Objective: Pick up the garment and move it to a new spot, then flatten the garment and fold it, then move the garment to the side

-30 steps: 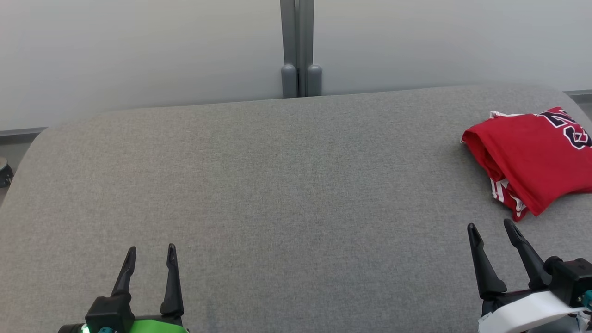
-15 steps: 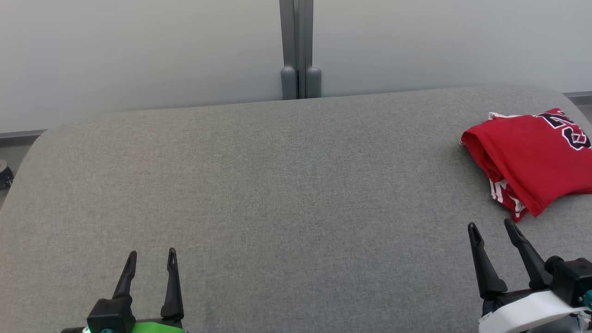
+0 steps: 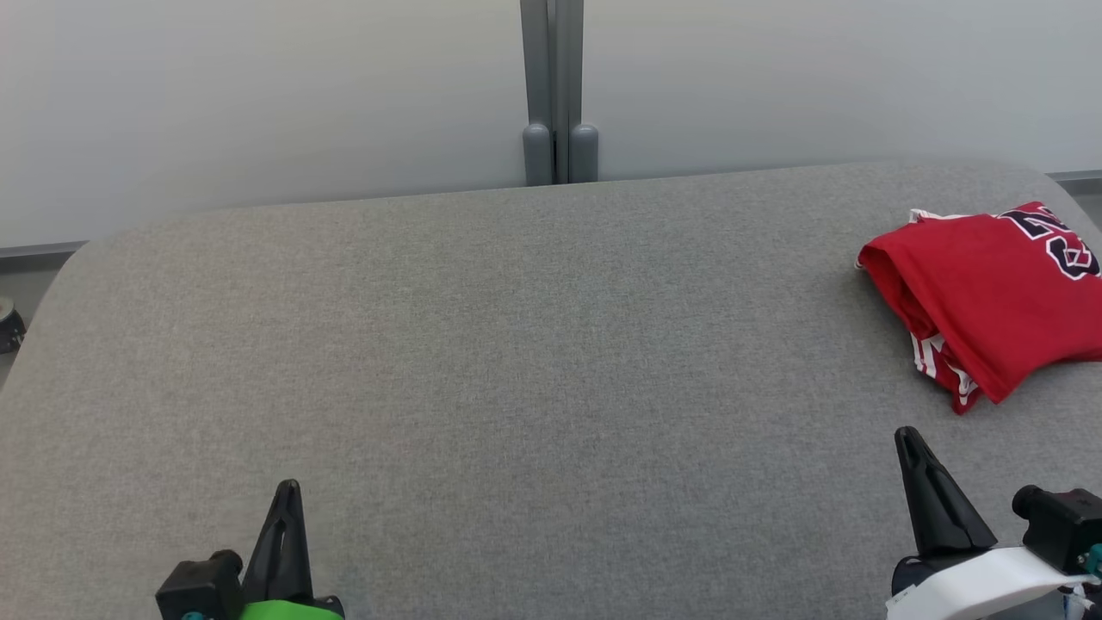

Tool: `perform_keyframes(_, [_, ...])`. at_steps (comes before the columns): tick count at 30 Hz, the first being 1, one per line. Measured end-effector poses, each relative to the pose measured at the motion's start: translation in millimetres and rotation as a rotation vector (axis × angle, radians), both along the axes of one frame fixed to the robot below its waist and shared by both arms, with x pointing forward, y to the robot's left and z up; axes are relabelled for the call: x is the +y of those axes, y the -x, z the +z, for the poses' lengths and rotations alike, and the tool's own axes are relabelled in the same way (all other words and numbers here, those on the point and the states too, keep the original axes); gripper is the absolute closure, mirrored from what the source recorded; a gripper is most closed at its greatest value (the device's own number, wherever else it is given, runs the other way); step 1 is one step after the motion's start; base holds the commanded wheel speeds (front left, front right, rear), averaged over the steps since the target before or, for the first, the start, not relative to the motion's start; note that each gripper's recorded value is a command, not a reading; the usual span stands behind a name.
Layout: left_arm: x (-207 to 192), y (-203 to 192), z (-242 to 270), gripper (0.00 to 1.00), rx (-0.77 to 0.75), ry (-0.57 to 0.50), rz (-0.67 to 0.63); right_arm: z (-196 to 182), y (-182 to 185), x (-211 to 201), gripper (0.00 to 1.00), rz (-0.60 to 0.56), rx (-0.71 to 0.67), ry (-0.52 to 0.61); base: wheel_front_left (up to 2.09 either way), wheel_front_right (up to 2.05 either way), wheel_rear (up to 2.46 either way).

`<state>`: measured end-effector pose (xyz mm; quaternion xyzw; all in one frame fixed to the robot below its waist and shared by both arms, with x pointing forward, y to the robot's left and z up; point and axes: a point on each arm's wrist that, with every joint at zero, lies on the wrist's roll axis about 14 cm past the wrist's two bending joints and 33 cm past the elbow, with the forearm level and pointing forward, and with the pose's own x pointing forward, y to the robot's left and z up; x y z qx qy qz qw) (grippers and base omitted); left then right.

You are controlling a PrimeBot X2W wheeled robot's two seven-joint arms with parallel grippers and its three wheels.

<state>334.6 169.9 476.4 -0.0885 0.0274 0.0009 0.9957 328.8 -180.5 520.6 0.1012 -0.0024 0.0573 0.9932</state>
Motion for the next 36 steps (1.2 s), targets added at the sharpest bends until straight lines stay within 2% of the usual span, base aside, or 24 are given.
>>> perform_keyframes(15, [12, -8, -4, 1.00, 0.059, 0.267, 0.065, -6, -11, -4, 1.00, -0.018, 0.035, -0.278, 0.00, 0.00, 0.00])
perform_keyframes(36, [20, -21, 3, 1.00, 0.074, 0.579, 0.106, -6, -26, -6, 1.00, -0.026, 0.049, -0.589, 0.00, 0.00, 0.00])
